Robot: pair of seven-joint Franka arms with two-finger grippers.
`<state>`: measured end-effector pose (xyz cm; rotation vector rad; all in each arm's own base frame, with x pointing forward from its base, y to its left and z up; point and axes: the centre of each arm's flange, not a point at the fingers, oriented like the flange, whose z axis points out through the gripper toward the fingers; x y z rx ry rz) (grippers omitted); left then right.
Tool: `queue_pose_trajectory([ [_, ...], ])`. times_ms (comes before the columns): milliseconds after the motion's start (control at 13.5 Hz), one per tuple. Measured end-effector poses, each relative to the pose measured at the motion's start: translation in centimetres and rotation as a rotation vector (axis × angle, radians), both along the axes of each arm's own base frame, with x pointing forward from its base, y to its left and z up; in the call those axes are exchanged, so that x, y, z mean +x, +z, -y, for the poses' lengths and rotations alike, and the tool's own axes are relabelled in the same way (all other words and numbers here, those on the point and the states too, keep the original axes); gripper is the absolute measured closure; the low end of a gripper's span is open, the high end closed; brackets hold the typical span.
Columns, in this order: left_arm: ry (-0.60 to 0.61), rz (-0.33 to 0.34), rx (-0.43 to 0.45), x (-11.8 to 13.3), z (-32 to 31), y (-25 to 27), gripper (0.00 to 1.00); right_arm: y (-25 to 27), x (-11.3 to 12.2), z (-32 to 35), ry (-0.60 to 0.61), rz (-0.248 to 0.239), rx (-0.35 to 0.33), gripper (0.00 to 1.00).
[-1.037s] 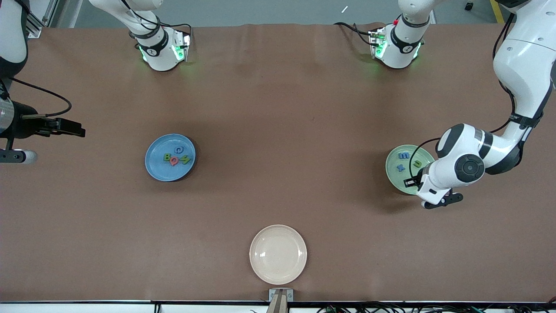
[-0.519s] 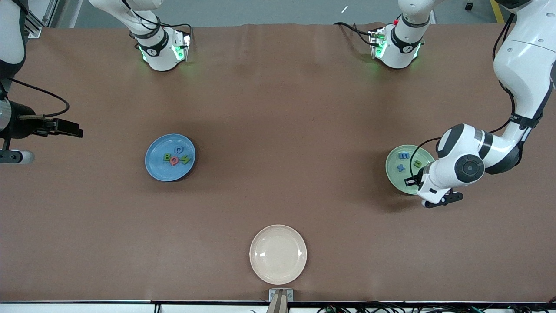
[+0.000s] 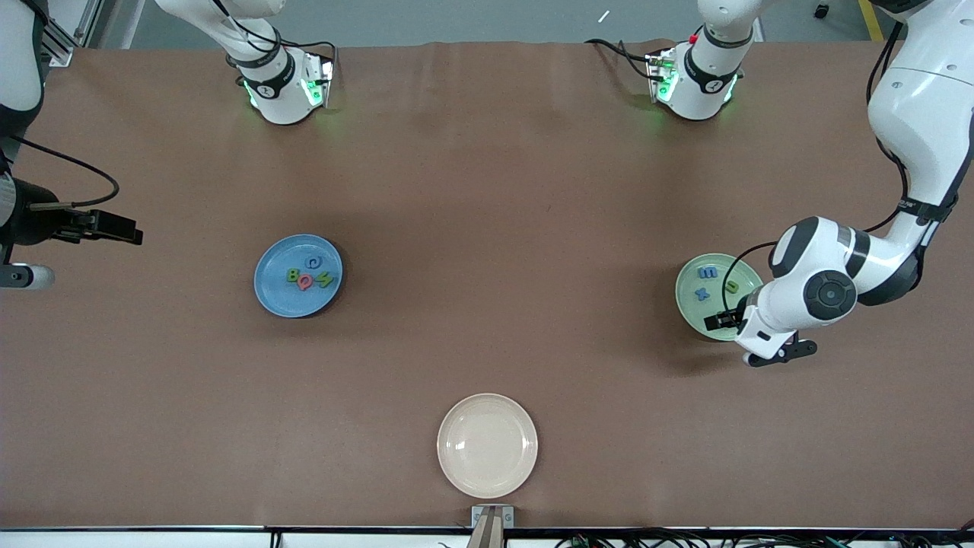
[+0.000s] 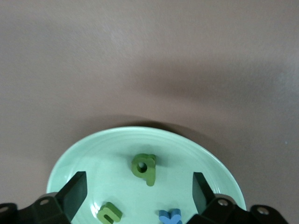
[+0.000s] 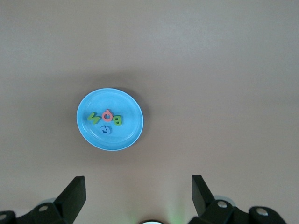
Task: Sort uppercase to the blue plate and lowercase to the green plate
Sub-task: 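Release the q on the green plate and withdraw the left gripper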
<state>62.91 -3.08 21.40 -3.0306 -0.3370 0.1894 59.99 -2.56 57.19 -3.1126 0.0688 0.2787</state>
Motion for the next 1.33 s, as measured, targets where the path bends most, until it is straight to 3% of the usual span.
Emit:
queue_pose_trajectory([
  [444,-0.012,0.023,-0.011,0.9,-1.6,2.1,0.00,1.5,0.2,-0.2,-0.001,0.038,-0.003,0.00],
  [963,-0.028,-0.056,-0.146,2.9,1.1,5.6,0.01,1.2,-0.3,0.1,-0.009,-0.001,-0.002,0.00],
  [1111,-0.043,-0.039,-0.153,2.9,1.3,7.7,0.01,1.7,-0.9,0.1,-0.008,-0.014,-0.001,0.00],
  [1333,-0.070,0.011,-0.138,2.9,0.7,11.8,0.01,4.4,-2.7,0.0,-0.008,0.015,0.001,0.00],
])
